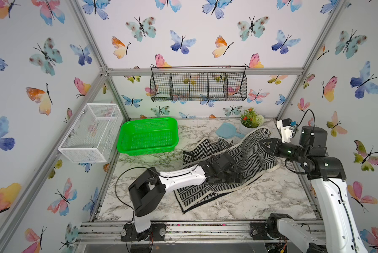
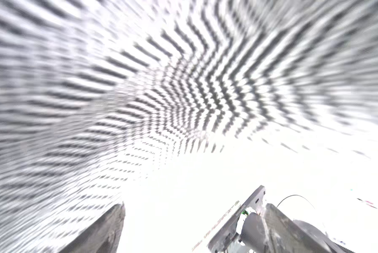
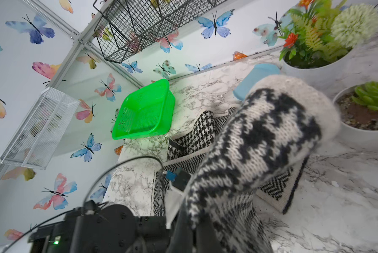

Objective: Roll up the scarf and place it into the basket
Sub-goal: Flatten out the scarf at the center of the board.

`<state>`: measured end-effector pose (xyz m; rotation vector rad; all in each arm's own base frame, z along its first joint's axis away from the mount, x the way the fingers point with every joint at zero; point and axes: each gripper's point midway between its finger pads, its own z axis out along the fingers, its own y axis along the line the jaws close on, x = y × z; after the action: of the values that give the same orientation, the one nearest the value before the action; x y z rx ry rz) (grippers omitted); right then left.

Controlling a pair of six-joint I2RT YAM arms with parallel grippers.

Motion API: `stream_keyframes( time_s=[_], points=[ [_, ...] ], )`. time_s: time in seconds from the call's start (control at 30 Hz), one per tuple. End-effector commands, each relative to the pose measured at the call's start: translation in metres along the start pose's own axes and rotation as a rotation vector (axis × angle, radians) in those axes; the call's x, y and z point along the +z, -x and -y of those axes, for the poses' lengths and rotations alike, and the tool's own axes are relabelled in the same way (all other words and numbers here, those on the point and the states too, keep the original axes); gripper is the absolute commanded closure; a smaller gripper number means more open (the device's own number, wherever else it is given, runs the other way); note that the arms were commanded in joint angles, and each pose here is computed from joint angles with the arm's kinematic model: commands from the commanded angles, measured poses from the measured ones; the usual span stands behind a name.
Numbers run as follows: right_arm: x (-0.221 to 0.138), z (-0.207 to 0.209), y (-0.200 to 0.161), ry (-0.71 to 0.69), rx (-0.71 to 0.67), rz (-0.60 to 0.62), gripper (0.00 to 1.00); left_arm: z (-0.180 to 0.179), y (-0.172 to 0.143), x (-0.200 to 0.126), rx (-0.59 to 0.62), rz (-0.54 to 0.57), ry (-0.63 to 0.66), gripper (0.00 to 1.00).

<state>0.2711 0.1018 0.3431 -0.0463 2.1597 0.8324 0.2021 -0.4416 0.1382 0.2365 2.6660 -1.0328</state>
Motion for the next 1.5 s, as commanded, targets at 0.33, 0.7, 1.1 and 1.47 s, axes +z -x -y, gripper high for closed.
stream_keyframes(
  time_s=[0.33,0.7,1.1,1.47],
  points=[
    [0.026,-0.034,-0.005,0.106,-0.051,0.005,0.99,-0.096,-0.045,-0.035,-0.109,0.036,0.133,0.02],
    [0.047,-0.036,-0.007,0.111,-0.051,-0.011,0.99,-0.153,-0.075,-0.074,-0.194,0.080,0.180,0.02],
    [0.074,-0.047,-0.019,0.104,-0.067,-0.049,0.99,-0.197,-0.096,-0.114,-0.270,0.121,0.298,0.01],
    [0.104,-0.072,-0.039,0.101,-0.106,-0.097,0.99,-0.225,-0.124,-0.118,-0.328,0.099,0.288,0.11]
  ],
)
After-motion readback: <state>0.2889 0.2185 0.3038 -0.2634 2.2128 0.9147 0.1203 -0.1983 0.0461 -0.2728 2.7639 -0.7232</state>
